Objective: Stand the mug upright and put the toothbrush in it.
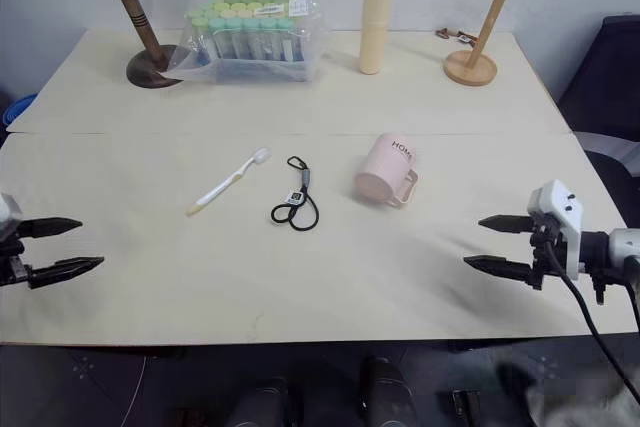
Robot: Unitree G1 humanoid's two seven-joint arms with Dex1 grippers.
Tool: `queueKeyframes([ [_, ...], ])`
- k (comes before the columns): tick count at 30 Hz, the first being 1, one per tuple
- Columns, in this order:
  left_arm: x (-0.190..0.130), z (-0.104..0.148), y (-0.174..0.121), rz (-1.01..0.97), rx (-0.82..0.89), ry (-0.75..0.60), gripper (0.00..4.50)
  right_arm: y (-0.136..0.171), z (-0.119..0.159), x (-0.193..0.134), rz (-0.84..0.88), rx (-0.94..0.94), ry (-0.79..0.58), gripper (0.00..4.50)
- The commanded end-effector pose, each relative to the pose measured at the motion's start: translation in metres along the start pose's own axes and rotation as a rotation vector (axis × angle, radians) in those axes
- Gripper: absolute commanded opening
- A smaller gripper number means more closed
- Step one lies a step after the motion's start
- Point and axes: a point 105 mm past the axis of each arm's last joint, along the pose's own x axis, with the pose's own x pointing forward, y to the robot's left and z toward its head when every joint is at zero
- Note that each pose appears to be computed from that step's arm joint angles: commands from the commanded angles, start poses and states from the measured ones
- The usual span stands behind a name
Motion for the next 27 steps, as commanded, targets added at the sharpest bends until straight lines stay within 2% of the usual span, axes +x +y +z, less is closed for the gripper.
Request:
queueKeyframes([
  [1, -0.002, 0.000, 0.000, 0.005, 0.011, 0.007, 4.36, -0.006, 0.018, -0.007, -0.055, -0.065, -0.053, 4.50],
  [19, 0.002, 0.003, 0.000, 0.021, -0.019, -0.032, 4.36, -0.005, 0.021, -0.001, -0.099, -0.055, -0.075, 4.50],
  [24, 0.005, 0.010, -0.003, 0.011, -0.057, -0.070, 4.36, -0.006, 0.020, 0.000, -0.114, -0.024, -0.077, 4.50],
  [27, 0.008, 0.025, -0.014, -0.041, -0.094, -0.108, 4.36, -0.003, 0.022, 0.001, -0.129, 0.016, -0.111, 4.50],
])
